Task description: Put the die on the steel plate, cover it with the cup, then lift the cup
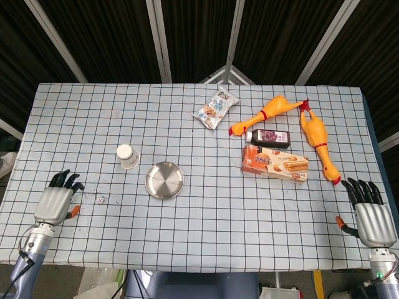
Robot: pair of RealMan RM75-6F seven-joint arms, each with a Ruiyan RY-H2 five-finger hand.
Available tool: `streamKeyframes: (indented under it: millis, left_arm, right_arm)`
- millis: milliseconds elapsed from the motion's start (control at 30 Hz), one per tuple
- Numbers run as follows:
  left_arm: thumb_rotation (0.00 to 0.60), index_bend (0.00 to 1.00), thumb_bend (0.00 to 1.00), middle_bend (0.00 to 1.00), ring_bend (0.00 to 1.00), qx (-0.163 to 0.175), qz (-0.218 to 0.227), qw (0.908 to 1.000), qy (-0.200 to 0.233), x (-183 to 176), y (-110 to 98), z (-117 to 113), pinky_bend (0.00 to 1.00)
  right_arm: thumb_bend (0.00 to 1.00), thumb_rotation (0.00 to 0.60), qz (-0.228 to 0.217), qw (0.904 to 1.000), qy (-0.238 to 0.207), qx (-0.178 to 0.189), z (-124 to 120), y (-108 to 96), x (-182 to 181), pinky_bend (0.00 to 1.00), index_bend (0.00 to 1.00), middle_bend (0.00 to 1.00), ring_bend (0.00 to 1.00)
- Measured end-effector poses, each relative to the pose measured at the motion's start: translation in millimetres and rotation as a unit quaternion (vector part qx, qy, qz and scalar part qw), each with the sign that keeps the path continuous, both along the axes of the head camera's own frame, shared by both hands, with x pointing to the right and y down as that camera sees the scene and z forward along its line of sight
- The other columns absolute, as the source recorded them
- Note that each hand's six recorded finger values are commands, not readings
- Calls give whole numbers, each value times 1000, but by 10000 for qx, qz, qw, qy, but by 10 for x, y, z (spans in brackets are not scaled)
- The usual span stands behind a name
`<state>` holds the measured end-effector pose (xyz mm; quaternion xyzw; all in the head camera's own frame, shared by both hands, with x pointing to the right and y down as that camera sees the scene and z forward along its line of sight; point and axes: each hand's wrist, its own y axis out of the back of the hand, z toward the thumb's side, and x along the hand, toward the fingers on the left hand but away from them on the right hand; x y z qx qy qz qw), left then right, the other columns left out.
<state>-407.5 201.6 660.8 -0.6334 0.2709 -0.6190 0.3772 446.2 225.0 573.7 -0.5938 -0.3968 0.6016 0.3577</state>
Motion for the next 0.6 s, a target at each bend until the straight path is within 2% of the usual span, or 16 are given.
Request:
streamKeyframes:
  millis: [600]
  left_arm:
    - [600,377,413,132,55,-209,437,9985,-252,374,15,351,100]
  right_arm:
    - [260,600,107,9999,-6,-59,30,-2,62,0,118,108,83]
